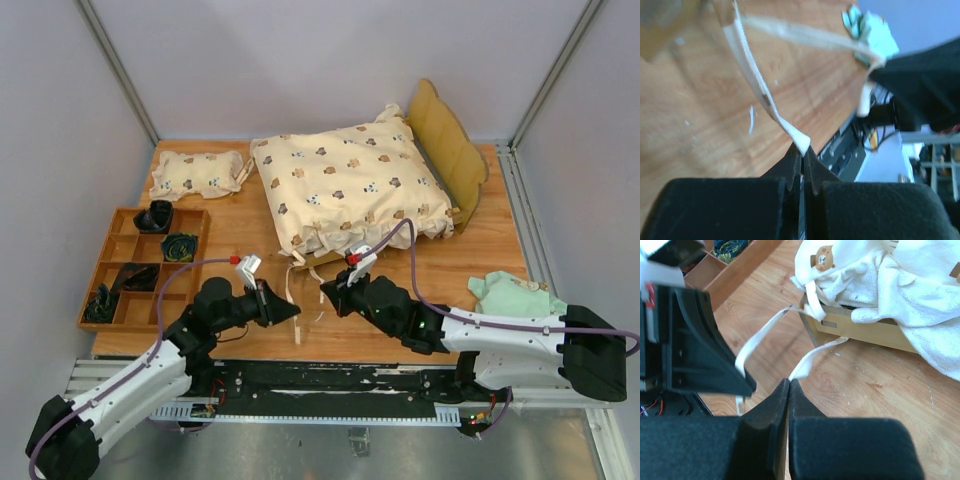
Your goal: Set up the pet bed
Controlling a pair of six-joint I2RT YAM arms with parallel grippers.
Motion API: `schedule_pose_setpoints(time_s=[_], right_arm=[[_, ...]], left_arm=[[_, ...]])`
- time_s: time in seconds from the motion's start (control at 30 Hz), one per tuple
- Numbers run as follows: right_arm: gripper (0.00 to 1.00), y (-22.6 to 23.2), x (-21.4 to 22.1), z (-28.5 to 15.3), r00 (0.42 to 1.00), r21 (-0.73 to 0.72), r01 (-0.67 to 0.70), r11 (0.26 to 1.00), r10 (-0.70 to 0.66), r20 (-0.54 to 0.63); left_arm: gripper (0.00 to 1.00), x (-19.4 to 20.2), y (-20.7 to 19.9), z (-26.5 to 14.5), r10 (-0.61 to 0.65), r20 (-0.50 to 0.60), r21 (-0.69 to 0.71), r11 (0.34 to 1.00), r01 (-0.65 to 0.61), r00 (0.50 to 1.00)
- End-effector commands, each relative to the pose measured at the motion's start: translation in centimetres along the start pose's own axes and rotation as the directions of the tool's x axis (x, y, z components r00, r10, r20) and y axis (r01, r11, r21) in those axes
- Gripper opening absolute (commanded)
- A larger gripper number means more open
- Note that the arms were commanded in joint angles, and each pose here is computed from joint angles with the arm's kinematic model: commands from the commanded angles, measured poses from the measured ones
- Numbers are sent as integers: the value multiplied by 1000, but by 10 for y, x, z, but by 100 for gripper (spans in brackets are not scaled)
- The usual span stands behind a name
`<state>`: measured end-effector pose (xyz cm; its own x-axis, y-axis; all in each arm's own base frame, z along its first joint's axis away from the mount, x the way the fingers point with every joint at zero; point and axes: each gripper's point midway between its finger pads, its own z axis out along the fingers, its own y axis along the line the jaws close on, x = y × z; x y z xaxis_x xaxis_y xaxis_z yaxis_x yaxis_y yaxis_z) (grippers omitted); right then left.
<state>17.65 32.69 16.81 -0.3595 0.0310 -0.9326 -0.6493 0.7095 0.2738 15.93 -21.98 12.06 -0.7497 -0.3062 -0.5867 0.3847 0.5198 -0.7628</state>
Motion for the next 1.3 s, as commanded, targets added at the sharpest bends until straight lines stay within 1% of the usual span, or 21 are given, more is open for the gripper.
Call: schedule_pose_setpoints(time_s=[0.0,0.07,0.1,0.13,0.2,0.23,0.27,0.33,0.43,0.5,0.6,0.67,0.8,0.87,0.93,1.0,1.07,1.1,1.13,1.2,1.27], right_arm=[[0,-4,-13,1,1000,24,-15,1000,14,16],[0,-4,-14,1,1000,23,-16,1000,16,15],[0,-2,-16,1,1000,14,-16,1000,16,16],[0,2,-17,1,1000,-1,-16,1000,16,16],[0,6,-19,0,1000,-21,-18,1000,19,14],[0,6,-18,0,1000,-26,-23,999,23,13],[0,7,-17,-1,1000,-31,-28,999,28,12],[0,7,-13,-1,999,-32,-44,999,44,3],[0,11,-8,0,997,-55,-74,996,75,1],[0,19,-6,0,997,-112,-78,991,79,9],[0,23,2,2,998,-159,-62,985,66,22],[0,21,6,2,998,-148,-60,987,64,16],[0,13,5,1,998,-111,-49,993,52,23],[0,6,3,0,999,-79,-40,996,43,31],[0,1,-1,-1,999,-55,-28,998,31,44],[0,-6,-2,-3,999,-28,-15,999,16,45],[0,-13,-3,-6,999,2,1,1000,-1,46],[0,-18,-2,-7,999,20,4,1000,-5,44],[0,-22,-2,-9,999,37,6,999,-8,42],[0,-31,-1,-12,999,68,-4,998,1,43],[0,-35,0,-14,998,74,-22,997,18,57]], left_arm=[[0,33,-40,-4,67,-123,227,973,-37,990],[1,46,-44,1,103,-163,227,972,-65,981],[4,51,-44,3,111,-185,217,974,-69,976],[12,53,-44,6,112,-204,213,975,-68,973],[43,54,-41,9,102,-224,185,981,-60,969],[51,53,-38,10,99,-222,163,985,-63,970],[54,48,-37,11,103,-207,141,987,-74,973],[55,36,-34,9,119,-162,95,990,-104,980],[63,6,-30,3,79,-36,-18,997,-79,996],[64,-11,-27,-3,27,47,-81,996,-23,999],[65,-25,-42,-9,-74,114,-39,996,79,991],[65,-27,-44,-10,-96,108,-58,993,102,990],[63,-26,-27,-12,-92,99,-172,979,108,991],[61,-19,-25,-9,-90,76,-158,982,101,993],[59,-3,-37,-5,-49,-12,-63,997,48,999],[56,4,-38,-2,26,-82,-65,997,-31,996],[56,1,-26,-4,117,-133,-172,975,-139,984],[58,-1,-14,-7,147,-158,-251,950,-183,976],[59,-9,-12,-8,172,-151,-290,934,-210,973],[60,-16,-4,-10,182,-180,-379,894,-239,967],[61,-23,-5,-8,190,-201,-408,876,-259,961]])
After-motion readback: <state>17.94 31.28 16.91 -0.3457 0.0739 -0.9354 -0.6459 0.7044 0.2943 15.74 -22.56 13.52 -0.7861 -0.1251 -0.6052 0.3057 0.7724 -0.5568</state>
